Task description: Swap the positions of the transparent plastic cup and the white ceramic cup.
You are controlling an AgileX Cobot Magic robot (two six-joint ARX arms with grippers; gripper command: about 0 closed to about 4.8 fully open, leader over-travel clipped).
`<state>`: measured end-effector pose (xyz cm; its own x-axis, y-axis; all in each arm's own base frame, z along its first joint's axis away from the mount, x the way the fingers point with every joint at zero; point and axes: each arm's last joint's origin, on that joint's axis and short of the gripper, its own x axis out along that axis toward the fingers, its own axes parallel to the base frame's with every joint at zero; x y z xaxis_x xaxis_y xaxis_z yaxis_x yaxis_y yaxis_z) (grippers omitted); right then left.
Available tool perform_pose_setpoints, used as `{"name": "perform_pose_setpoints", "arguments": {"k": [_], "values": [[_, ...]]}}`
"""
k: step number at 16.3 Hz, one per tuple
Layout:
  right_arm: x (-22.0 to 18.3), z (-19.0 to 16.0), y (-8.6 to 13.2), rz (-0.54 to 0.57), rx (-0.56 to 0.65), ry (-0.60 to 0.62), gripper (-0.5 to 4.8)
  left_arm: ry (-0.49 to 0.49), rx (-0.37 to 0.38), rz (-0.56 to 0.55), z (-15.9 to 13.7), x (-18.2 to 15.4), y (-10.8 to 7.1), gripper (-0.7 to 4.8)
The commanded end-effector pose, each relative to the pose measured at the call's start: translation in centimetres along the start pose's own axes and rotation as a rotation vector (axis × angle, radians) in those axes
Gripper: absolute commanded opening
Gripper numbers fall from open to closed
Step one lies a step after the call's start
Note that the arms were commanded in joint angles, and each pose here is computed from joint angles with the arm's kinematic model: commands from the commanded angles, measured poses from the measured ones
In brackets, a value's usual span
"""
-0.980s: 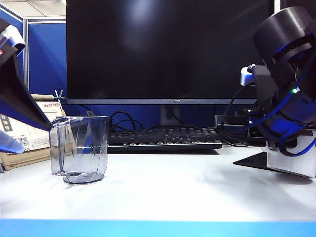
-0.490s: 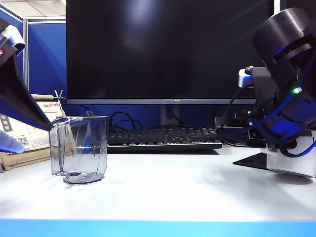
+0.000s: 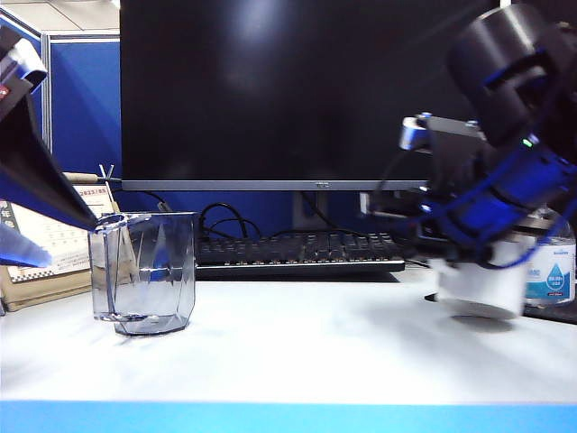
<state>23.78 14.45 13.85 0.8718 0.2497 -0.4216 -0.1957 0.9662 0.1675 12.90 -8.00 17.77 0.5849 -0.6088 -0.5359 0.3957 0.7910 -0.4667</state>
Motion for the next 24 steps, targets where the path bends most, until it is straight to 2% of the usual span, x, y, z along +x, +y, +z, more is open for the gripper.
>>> {"name": "perform_pose_setpoints", "arguments": {"k": [1,2,3,6,10,14,18,20,24], "values": [[0.3,0.5,0.6,0.085,-0.009,0.031,-0.06,-0.02,0.008,0.005,0.2,0.0,-0.1,2.62],[0.4,0.7,0.7,0.085,-0.011,0.039,-0.06,-0.022,0.008,0.012,0.2,0.0,0.0,2.05],[0.4,0.6,0.7,0.089,-0.014,0.05,-0.06,-0.025,0.008,0.018,0.2,0.0,0.0,2.01],[0.3,0.6,0.9,0.147,-0.028,0.068,-0.06,-0.026,0.008,0.02,0.2,0.0,0.0,2.01],[-0.4,2.1,1.4,0.201,-0.054,0.035,-0.06,-0.026,0.008,0.022,0.2,0.0,0.0,2.01],[-0.6,4.8,2.2,0.219,-0.137,0.035,-0.06,-0.037,0.008,0.046,0.3,0.0,0.1,2.01],[-0.6,5.0,2.3,0.224,-0.137,0.039,-0.06,-0.036,0.007,0.046,0.3,0.0,0.1,2.0],[-0.6,5.2,2.4,0.234,-0.139,0.053,-0.06,-0.036,0.007,0.046,0.2,0.0,0.1,1.76],[-2.1,7.2,3.0,0.262,-0.159,0.01,-0.06,-0.033,0.007,0.041,0.2,0.0,0.1,1.83]]}}
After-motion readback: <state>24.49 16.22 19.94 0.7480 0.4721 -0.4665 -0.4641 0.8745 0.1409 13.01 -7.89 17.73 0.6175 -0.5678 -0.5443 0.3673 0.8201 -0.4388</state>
